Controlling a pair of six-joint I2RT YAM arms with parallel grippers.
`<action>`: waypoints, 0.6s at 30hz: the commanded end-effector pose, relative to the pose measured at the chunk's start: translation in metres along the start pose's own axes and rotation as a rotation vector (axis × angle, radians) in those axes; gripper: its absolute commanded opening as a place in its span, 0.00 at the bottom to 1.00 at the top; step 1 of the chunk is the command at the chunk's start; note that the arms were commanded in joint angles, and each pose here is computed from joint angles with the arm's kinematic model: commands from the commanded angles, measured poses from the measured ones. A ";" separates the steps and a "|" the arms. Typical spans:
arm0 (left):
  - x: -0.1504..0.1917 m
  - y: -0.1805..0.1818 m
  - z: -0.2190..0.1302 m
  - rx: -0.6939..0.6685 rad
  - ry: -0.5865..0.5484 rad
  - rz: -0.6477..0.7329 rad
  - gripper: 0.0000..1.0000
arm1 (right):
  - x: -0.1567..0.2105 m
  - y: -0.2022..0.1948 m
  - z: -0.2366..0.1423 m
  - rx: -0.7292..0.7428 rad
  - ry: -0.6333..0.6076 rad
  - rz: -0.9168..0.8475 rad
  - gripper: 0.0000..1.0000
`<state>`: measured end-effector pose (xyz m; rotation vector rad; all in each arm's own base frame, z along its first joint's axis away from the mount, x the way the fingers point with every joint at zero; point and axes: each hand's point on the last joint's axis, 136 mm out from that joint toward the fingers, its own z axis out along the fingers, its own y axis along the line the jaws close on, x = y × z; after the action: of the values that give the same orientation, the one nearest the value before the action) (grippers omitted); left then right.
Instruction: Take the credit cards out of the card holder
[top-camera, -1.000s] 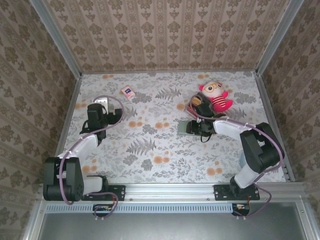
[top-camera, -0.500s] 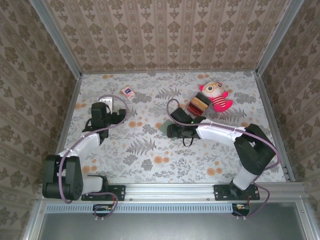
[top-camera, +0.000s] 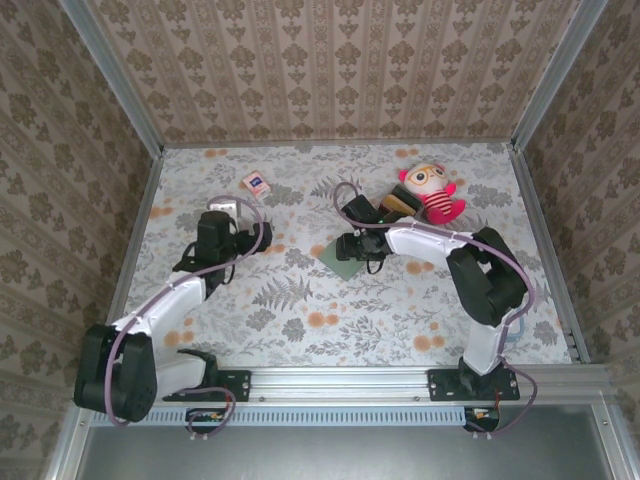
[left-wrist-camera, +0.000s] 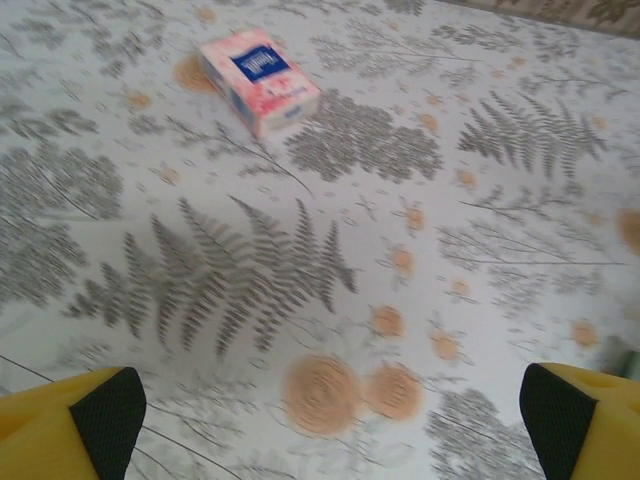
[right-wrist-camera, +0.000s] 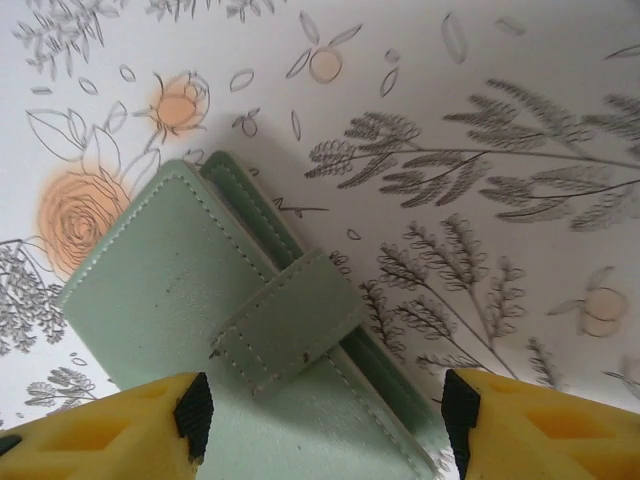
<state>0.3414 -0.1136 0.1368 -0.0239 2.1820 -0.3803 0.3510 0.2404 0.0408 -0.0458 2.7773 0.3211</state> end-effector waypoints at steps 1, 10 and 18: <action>0.028 -0.007 -0.005 0.019 0.077 -0.194 1.00 | 0.005 0.013 0.006 -0.035 0.050 -0.022 0.64; 0.080 -0.037 -0.007 0.131 0.223 -0.427 0.90 | 0.037 0.040 0.017 -0.093 0.116 -0.049 0.57; 0.116 -0.063 -0.004 0.222 0.333 -0.540 0.73 | 0.045 0.073 0.014 -0.209 0.137 -0.021 0.53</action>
<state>0.2665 -0.1733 0.0643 -0.4039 2.4308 -0.8526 0.3132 0.3032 0.0297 -0.1877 2.8419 0.5321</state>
